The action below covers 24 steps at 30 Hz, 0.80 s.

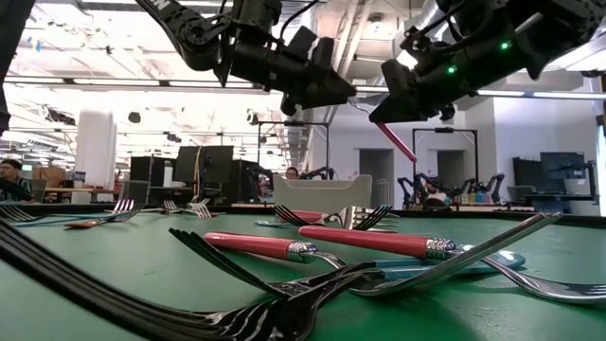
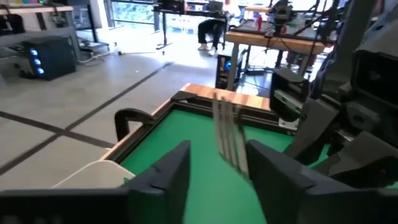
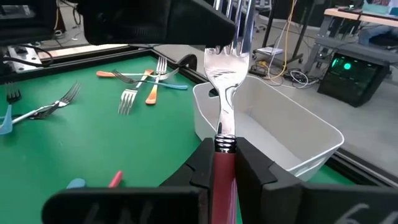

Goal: Sort silverware by color (type)
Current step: Put the pink fork into the white bin

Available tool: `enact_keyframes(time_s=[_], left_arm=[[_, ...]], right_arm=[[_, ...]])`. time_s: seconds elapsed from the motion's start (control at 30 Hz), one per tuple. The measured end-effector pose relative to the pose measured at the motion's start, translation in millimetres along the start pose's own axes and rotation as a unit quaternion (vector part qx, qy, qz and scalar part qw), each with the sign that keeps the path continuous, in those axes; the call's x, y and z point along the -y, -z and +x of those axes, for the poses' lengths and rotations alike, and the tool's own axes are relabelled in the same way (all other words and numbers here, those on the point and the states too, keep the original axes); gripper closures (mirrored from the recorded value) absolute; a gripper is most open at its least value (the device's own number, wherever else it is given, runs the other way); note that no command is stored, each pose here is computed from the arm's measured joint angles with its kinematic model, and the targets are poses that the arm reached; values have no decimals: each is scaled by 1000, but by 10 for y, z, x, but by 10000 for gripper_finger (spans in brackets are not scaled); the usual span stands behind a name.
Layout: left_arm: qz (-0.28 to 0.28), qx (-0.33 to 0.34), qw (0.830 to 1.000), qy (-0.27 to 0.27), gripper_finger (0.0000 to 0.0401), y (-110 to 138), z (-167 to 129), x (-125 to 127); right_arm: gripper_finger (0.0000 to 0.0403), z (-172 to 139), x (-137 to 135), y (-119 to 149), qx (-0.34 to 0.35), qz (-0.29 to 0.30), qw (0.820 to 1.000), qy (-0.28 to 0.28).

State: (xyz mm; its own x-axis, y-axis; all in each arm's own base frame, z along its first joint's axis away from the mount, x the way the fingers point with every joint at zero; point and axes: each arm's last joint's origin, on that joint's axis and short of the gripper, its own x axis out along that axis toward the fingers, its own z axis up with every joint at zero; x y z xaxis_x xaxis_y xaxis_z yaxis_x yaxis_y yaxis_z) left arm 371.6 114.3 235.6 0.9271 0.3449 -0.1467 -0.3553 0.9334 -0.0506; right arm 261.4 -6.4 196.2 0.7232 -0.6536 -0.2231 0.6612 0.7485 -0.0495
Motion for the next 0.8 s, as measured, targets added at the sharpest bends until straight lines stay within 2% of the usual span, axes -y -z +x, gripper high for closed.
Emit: enact_keyframes(time_s=[0.17,0.23,0.33,0.5,0.6,0.67,0.8], left_arm=[[12,0,1000,1,368,0,1,-27],[22,-1,1000,-1,391,1,2,-46],[33,-4,999,-22,394,4,3,-92],[32,-16,989,-142,400,8,-17,-341],[-13,-11,978,-207,400,12,-41,-533],[-61,-6,973,-222,400,21,-58,-704],[-129,19,973,-192,400,-17,-81,-925]], right_arm=[[345,3,4,-3,1,2,1000,2],[336,2,3,-6,2,21,1000,3],[306,23,30,-4,-1,63,998,9],[238,33,39,-5,-1,121,993,8],[206,33,39,-3,-1,136,991,8],[192,34,41,2,-3,136,991,9],[183,31,41,18,-10,130,991,10]])
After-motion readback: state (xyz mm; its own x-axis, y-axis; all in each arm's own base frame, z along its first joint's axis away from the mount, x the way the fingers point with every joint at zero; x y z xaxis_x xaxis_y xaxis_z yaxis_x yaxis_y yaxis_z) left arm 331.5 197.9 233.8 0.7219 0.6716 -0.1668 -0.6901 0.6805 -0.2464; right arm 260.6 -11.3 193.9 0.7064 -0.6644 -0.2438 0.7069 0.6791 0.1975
